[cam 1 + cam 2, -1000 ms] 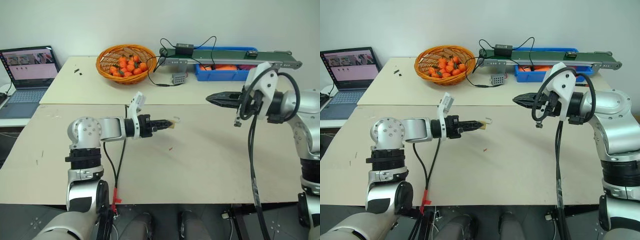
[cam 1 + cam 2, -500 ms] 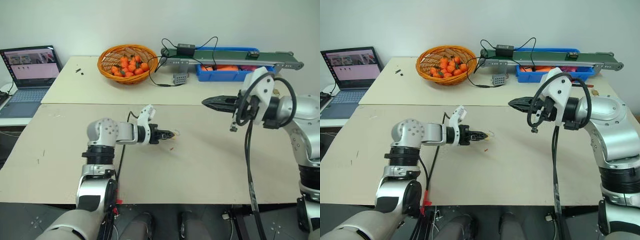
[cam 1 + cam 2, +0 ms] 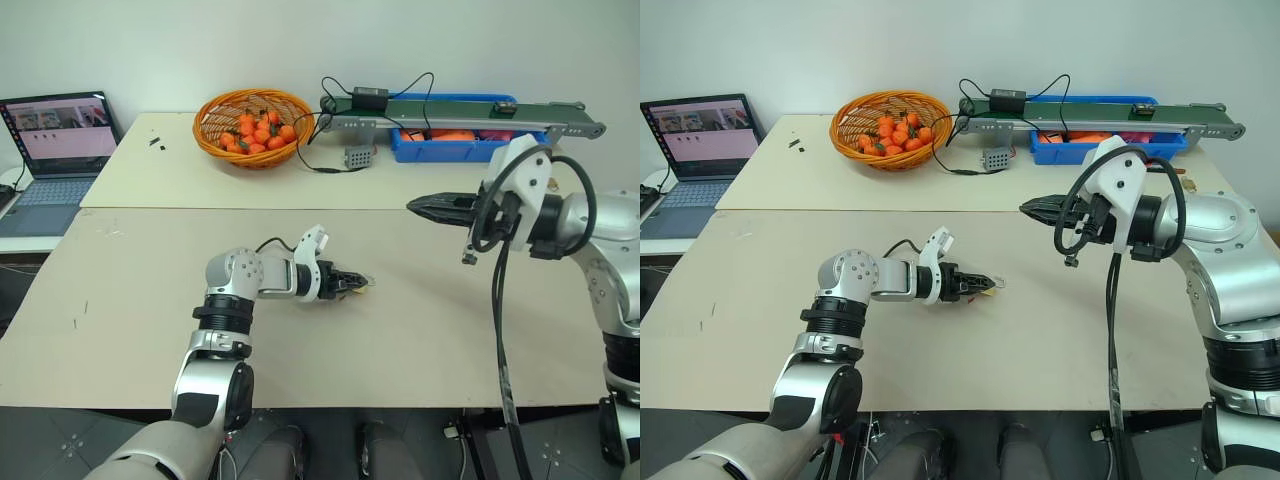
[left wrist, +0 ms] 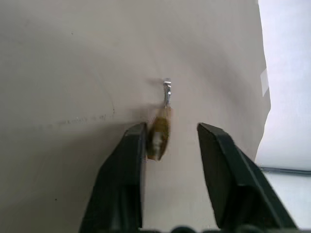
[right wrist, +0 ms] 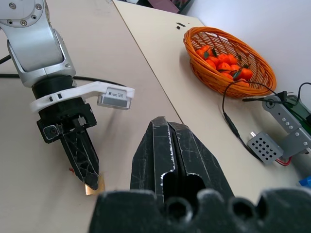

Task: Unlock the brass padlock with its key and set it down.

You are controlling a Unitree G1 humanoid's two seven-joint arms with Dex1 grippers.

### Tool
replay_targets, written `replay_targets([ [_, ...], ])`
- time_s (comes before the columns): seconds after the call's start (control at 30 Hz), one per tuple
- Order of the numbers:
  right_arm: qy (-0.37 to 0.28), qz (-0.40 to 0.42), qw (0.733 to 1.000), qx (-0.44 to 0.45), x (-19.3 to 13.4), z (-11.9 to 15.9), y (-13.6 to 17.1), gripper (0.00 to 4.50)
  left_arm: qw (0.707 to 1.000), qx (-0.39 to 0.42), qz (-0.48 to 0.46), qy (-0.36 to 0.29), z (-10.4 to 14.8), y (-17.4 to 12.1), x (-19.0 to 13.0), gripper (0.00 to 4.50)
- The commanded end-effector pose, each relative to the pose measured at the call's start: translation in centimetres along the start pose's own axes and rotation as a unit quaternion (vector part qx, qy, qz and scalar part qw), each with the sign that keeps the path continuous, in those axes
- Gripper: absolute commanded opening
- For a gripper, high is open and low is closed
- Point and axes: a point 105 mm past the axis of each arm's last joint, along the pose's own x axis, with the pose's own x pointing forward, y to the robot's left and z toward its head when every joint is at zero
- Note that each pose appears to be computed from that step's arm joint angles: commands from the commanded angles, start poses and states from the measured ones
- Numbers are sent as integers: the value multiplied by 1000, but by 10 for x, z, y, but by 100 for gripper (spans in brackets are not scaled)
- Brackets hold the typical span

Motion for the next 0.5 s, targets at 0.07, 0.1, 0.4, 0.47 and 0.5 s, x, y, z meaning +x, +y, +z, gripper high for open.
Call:
replay_targets([
  [0.07,-11,-7,1000,-25,-7,13,-5,0,999,4,31,-20,9,11,-14,369],
  [0.1,-11,-7,1000,-25,-7,13,-6,0,999,4,39,-25,12,13,-19,398],
  [0.4,-14,-6,1000,-23,-5,11,-9,0,988,61,125,-73,39,35,-75,440],
  [0.47,-15,-9,1000,-21,-5,10,-10,0,986,77,124,-81,44,32,-82,440],
  [0.5,-16,-11,1000,-20,-5,10,-11,0,986,94,109,-88,48,25,-85,440],
])
